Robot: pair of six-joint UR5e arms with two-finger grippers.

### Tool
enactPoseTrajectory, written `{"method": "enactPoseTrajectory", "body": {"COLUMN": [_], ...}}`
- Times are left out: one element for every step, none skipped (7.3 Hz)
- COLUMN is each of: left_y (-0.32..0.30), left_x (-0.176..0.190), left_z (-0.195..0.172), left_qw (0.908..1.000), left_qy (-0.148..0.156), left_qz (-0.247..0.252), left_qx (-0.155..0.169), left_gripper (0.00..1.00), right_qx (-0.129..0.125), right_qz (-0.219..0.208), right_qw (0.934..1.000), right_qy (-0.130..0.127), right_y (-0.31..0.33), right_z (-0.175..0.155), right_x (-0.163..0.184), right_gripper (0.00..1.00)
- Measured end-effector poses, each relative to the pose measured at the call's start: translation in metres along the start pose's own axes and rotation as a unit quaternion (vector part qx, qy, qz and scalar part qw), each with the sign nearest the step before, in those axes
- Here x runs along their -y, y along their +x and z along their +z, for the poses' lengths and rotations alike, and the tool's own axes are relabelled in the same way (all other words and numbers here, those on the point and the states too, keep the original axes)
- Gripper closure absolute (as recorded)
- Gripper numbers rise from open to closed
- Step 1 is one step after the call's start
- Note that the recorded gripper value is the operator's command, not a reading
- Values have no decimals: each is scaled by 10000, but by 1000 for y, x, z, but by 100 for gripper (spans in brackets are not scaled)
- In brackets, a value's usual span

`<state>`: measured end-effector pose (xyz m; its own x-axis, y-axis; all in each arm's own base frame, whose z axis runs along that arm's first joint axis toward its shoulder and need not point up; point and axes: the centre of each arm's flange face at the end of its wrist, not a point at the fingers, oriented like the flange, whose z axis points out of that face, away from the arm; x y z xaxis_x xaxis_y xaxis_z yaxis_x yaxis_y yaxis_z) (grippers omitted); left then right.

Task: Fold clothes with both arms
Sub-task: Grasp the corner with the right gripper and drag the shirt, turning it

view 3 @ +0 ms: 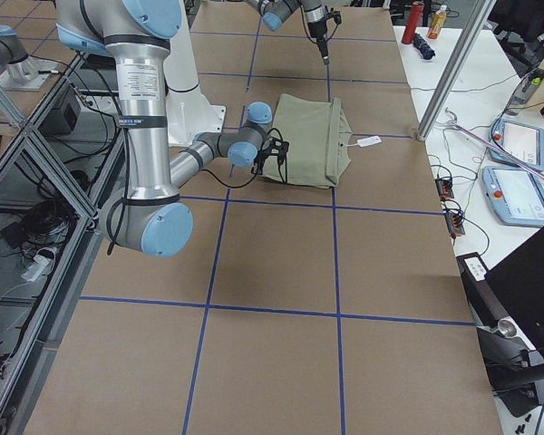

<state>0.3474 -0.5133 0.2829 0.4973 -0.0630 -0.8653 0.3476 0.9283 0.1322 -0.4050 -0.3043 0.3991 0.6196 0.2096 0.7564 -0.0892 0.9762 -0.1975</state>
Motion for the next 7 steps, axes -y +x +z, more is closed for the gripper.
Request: {"method": "enactPoseTrajectory", "body": {"left_y": [1,2,4,6,8,10,16], "left_x": [0,-1,-1,-1,-2,-5,-14], "left_z": [-1,-2,-4,-6,-7,-7,-3], "left_qw": [10000,10000,10000,10000,9999,9999,9999], "left_qy": [14,41,61,71,74,49,-36], "left_qz": [5,14,27,38,47,65,108], "left_qx": [-7,-18,-39,-56,-70,-91,-119], "left_gripper": [0,0,0,0,0,0,0], "right_qx": [-92,-211,-344,-466,-556,-543,-449], "right_qz": [-59,-149,-222,-227,-207,-199,-156], "right_qw": [9997,9983,9953,9916,9882,9868,9876], "right_qy": [-233,-531,-873,-1182,-1414,-1513,-1496], "right_y": [14,28,38,42,42,39,33], "right_z": [-1,-4,-6,-5,-3,-7,-14], "right_x": [-32,-72,-114,-151,-179,-192,-192], "right_gripper": [100,100,80,1,0,0,0]}}
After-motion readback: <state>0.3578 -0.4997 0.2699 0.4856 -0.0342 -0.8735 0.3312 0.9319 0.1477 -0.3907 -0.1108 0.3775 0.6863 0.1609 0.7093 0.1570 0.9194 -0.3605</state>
